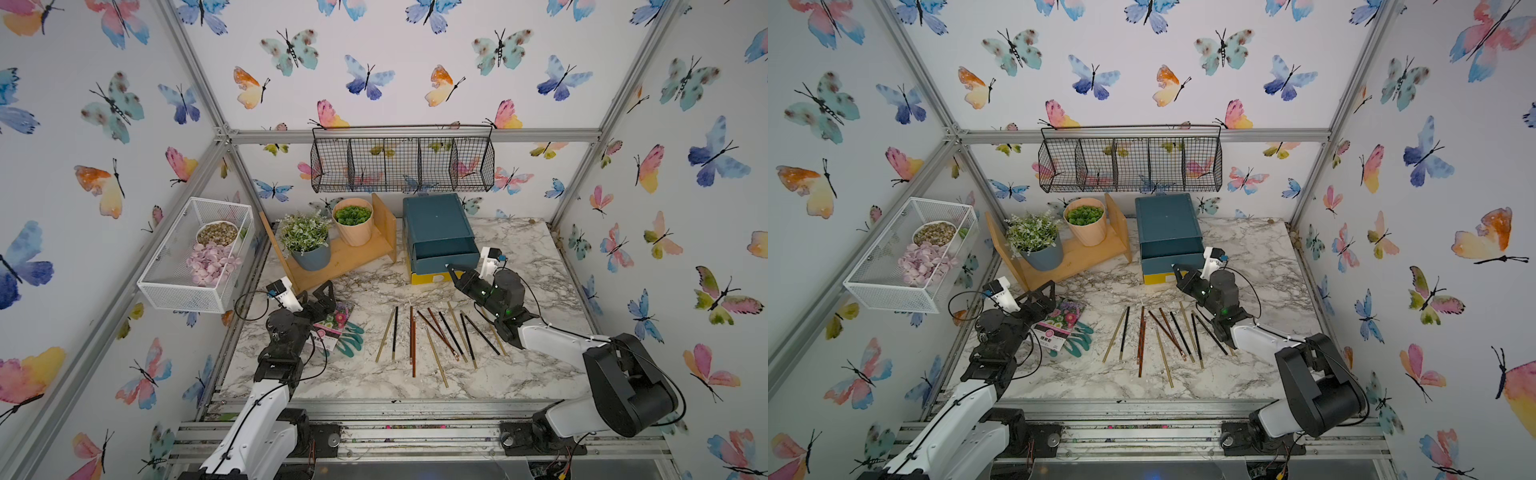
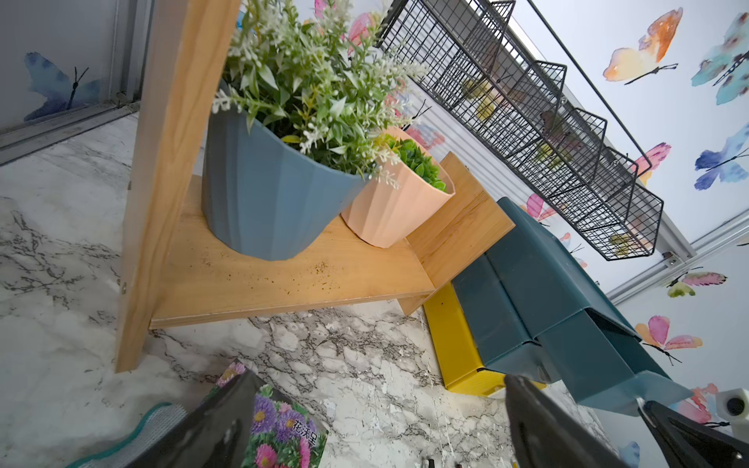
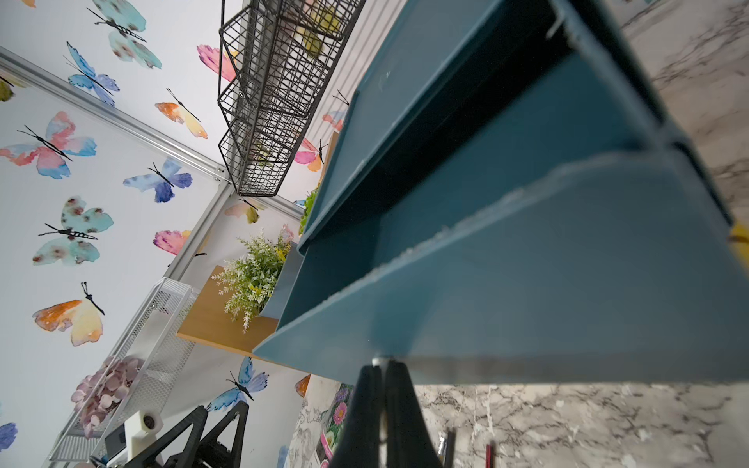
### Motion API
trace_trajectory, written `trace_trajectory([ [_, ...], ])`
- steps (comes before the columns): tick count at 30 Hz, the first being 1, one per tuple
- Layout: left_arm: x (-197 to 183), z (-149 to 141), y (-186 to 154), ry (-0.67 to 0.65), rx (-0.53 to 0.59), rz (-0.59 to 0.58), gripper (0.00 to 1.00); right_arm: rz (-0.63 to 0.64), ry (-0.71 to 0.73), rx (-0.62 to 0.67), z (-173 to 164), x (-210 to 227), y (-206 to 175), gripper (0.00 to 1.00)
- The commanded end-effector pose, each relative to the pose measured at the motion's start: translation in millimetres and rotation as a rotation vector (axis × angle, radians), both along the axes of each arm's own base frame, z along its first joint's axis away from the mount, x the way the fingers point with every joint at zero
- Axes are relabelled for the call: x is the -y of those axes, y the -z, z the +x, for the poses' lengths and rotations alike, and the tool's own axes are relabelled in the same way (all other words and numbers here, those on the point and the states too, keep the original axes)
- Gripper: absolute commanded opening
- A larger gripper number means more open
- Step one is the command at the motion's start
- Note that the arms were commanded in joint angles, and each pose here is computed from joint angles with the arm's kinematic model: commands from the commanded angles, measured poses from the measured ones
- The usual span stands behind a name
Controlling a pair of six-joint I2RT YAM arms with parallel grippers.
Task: Please place the pencils in the drawer according to their color
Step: Open the drawer in the storage box.
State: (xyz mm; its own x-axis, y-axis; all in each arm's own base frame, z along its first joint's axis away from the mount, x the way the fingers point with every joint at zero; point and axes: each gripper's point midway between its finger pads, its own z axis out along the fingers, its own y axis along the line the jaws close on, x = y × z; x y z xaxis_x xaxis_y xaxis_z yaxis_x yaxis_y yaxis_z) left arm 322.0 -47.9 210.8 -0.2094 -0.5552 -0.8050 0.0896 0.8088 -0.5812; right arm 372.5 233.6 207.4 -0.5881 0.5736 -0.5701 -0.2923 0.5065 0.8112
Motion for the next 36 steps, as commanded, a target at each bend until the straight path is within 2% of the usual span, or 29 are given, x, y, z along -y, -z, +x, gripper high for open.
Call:
trace_trajectory([
  [1,-1.0,2.0,-7.4,-0.009,0.013,0.027,0.99,-0.027,0.004,-0.004,-11.2,1.4,1.4,0.02],
  [23,-3.0,1.9,-2.2,-0.020,-0.006,0.035,0.98,-0.106,-0.020,-0.104,-60.7,10.2,26.6,0.02],
  [36,-3.0,3.3,-1.7,-0.020,-0.008,0.040,0.98,-0.178,-0.025,-0.120,-62.4,10.7,32.4,0.26],
])
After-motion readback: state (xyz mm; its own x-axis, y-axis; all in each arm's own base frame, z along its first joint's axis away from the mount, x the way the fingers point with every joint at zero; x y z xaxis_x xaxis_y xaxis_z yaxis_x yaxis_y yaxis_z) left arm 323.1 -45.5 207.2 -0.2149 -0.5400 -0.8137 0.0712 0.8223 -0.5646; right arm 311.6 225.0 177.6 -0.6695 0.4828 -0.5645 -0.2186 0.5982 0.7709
